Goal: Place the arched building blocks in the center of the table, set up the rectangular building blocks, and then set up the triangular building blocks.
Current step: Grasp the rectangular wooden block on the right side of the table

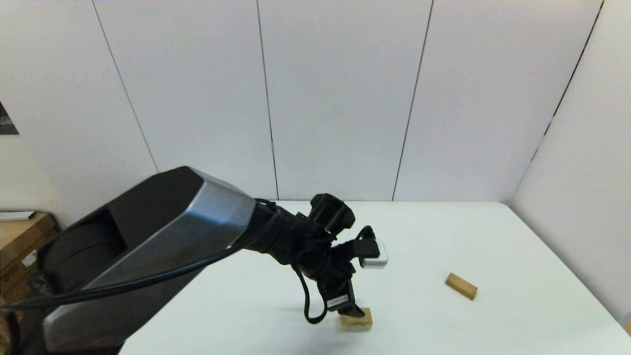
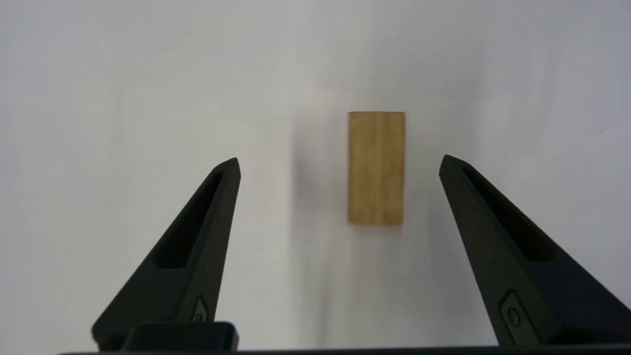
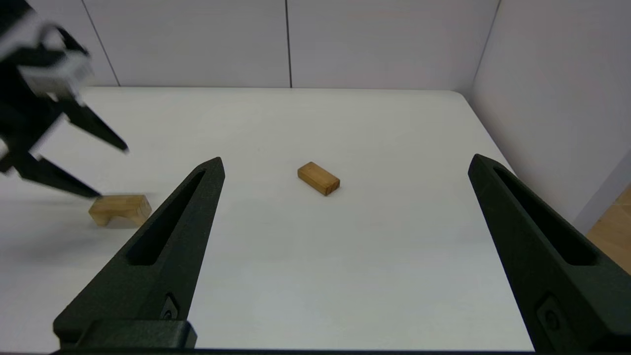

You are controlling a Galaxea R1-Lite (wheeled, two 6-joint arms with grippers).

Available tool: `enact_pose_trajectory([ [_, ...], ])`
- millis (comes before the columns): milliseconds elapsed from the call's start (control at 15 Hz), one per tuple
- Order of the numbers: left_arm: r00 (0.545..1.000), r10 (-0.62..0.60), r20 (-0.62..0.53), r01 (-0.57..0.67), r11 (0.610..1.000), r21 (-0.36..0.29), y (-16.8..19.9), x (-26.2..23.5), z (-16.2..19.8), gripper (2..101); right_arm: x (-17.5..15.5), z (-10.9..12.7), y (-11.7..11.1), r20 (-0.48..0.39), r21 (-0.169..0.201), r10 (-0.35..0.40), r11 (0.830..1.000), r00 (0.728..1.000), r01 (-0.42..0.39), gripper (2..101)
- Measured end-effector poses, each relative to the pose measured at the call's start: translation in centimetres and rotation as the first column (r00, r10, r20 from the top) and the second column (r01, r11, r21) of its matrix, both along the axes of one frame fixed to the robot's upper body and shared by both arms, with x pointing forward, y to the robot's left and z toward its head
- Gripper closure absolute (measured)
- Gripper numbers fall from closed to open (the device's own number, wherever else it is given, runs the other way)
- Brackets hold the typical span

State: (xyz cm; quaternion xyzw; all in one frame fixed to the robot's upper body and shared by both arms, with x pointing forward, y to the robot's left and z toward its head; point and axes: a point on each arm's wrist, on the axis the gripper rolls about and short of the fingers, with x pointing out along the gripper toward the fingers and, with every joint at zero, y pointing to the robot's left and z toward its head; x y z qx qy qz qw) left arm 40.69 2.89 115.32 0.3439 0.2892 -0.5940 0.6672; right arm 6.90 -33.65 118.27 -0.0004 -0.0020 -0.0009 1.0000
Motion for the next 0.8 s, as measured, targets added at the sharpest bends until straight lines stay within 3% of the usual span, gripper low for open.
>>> enact_pose_trajectory([
  [200,0.995,0.062,0.072,-0.056,0.995,-0.080,3.1,-0.6,6.2,16.5,0.0,0.0,0.0,0.000,0.000,0.000,1.000,1.000,0.000,4.3],
  [467,0.954,0.243,0.174,-0.190,0.942,-0.276,10.0,-5.3,17.5,12.5,0.0,0.0,0.0,0.000,0.000,0.000,1.000,1.000,0.000,4.3],
  [600,0.901,0.383,0.205,-0.291,0.881,-0.373,14.0,-9.3,21.7,10.9,0.0,0.0,0.0,0.000,0.000,0.001,1.000,1.000,-0.001,4.3],
  [800,0.780,0.588,0.213,-0.411,0.739,-0.534,20.2,-16.5,25.4,9.2,0.0,0.0,0.0,0.000,0.000,0.000,1.000,1.000,0.000,4.3],
])
